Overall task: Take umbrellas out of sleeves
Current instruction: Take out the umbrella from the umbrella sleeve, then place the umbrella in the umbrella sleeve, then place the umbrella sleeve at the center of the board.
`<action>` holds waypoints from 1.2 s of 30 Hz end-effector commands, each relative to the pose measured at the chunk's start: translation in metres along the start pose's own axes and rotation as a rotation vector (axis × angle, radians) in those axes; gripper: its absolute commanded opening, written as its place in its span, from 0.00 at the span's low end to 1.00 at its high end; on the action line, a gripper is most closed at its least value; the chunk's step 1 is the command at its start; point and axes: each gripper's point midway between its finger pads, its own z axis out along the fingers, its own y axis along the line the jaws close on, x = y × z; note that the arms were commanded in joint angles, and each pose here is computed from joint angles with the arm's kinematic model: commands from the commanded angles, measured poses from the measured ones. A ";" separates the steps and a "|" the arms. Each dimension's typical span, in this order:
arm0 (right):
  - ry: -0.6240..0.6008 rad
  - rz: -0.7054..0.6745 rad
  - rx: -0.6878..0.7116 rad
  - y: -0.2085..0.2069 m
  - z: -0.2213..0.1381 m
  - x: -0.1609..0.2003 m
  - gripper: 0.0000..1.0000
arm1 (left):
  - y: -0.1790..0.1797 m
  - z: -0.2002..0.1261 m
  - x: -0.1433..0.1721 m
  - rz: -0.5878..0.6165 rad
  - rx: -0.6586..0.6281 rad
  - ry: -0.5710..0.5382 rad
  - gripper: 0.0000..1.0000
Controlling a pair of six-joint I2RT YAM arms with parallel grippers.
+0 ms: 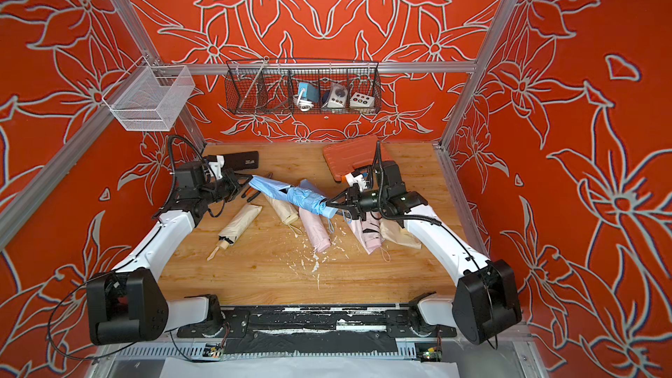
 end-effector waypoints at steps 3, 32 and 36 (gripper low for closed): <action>-0.058 -0.097 0.007 0.017 -0.014 -0.008 0.12 | -0.005 0.001 0.006 0.037 0.088 0.062 0.00; -0.390 -0.135 0.235 -0.013 -0.095 -0.066 0.12 | -0.105 0.145 0.213 0.195 0.327 0.816 0.00; -0.373 -0.115 0.259 -0.032 -0.094 -0.048 0.11 | -0.087 0.133 0.247 0.189 0.316 0.905 0.00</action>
